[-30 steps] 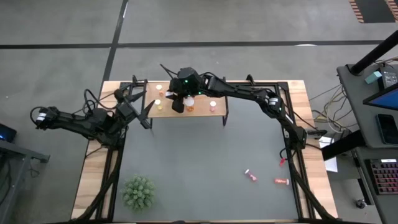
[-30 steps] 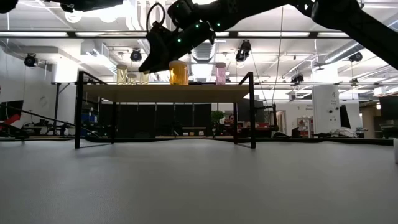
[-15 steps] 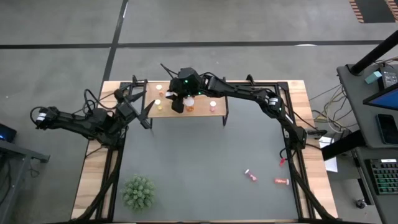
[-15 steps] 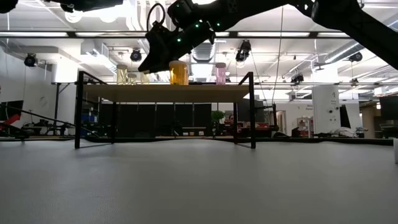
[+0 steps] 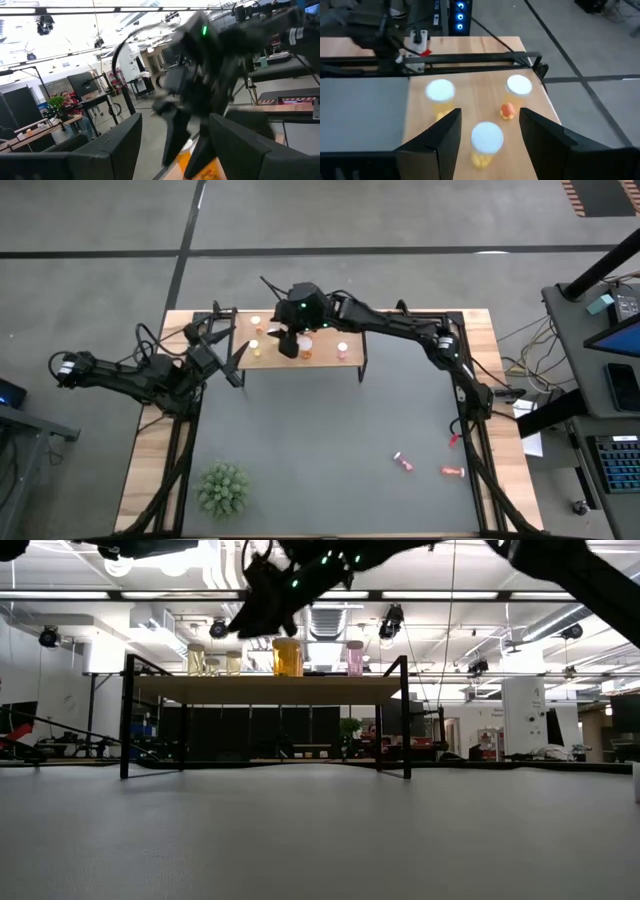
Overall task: Pick and place medicine bottles onto shelf by color
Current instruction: Put the yellow pill bottle on the shelf aligned with the yellow pill bottle
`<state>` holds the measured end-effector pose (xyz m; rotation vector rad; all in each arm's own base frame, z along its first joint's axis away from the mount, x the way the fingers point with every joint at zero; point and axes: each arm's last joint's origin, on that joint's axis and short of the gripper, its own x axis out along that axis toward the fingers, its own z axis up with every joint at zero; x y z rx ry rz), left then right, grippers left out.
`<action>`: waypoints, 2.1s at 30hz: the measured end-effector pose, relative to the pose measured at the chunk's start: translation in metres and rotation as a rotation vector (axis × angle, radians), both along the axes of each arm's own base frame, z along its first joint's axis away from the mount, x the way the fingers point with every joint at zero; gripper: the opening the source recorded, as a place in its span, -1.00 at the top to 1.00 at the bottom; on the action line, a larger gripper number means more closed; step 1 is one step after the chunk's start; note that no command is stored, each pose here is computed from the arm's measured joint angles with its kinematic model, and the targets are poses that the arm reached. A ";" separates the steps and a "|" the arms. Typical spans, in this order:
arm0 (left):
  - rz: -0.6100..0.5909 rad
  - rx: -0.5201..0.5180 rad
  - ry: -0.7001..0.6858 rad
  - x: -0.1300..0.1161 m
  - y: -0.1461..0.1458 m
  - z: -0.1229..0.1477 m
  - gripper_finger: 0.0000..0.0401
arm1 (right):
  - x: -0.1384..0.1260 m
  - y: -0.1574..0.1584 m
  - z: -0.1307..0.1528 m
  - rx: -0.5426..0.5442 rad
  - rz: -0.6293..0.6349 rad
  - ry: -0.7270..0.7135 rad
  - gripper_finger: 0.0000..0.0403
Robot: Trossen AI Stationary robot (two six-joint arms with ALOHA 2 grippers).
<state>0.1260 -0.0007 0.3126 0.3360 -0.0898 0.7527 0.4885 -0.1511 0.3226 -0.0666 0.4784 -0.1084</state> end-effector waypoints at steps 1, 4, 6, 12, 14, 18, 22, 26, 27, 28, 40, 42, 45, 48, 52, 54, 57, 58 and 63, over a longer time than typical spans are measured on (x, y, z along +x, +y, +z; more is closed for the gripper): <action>0.000 0.000 0.002 0.000 0.000 0.000 -0.07 | -0.004 0.003 0.007 -0.005 0.007 0.008 0.05; 0.000 0.001 0.011 0.003 0.000 -0.001 -0.07 | -0.022 0.017 0.024 -0.006 0.036 0.079 0.06; -0.006 -0.013 0.011 0.005 -0.001 -0.003 -0.07 | -0.036 0.030 0.032 -0.011 0.047 0.168 0.09; -0.092 -0.040 0.051 0.020 -0.005 -0.002 -0.07 | -0.080 0.080 0.039 -0.009 0.050 0.351 0.22; -0.210 -0.047 0.081 0.027 -0.009 -0.002 -0.04 | -0.094 0.099 0.036 0.006 0.074 0.357 0.27; -0.414 -0.097 0.170 0.039 -0.016 0.002 0.06 | -0.123 0.132 0.022 0.012 0.135 0.335 0.36; -0.492 -0.211 0.267 0.049 -0.020 0.001 0.22 | -0.153 0.155 0.006 -0.008 0.196 0.271 0.42; -0.442 -0.300 0.293 0.059 -0.016 0.011 0.46 | -0.178 0.165 -0.006 -0.030 0.233 0.188 0.46; -0.422 -0.314 0.307 0.062 -0.013 0.015 0.53 | -0.184 0.166 -0.007 -0.036 0.239 0.172 0.47; -0.399 -0.336 0.325 0.064 -0.010 0.019 0.61 | -0.190 0.166 -0.009 -0.038 0.240 0.159 0.48; -0.009 -0.559 0.701 0.097 0.061 0.040 1.00 | -0.235 0.164 -0.031 -0.086 0.247 -0.089 0.52; 0.033 -0.586 0.748 0.102 0.071 0.037 1.00 | -0.239 0.164 -0.036 -0.087 0.247 -0.100 0.52; 0.072 -0.604 0.785 0.108 0.084 0.035 1.00 | -0.243 0.164 -0.042 -0.088 0.247 -0.106 0.54; 0.098 -0.598 0.786 0.112 0.092 0.036 1.00 | -0.244 0.164 -0.044 -0.087 0.247 -0.105 0.55; 0.109 -0.605 0.802 0.116 0.095 0.032 1.00 | -0.244 0.164 -0.047 -0.086 0.247 -0.093 0.58; 0.111 -0.609 0.817 0.116 0.095 0.029 1.00 | -0.244 0.164 -0.048 -0.087 0.247 -0.090 0.59; 0.112 -0.610 0.817 0.116 0.095 0.029 1.00 | -0.243 0.164 -0.050 -0.094 0.251 -0.081 0.61; 0.114 -0.610 0.818 0.116 0.095 0.028 1.00 | -0.242 0.164 -0.051 -0.094 0.252 -0.078 0.61; 0.138 -0.601 0.824 0.116 0.096 0.026 1.00 | -0.241 0.164 -0.053 -0.094 0.253 -0.069 0.61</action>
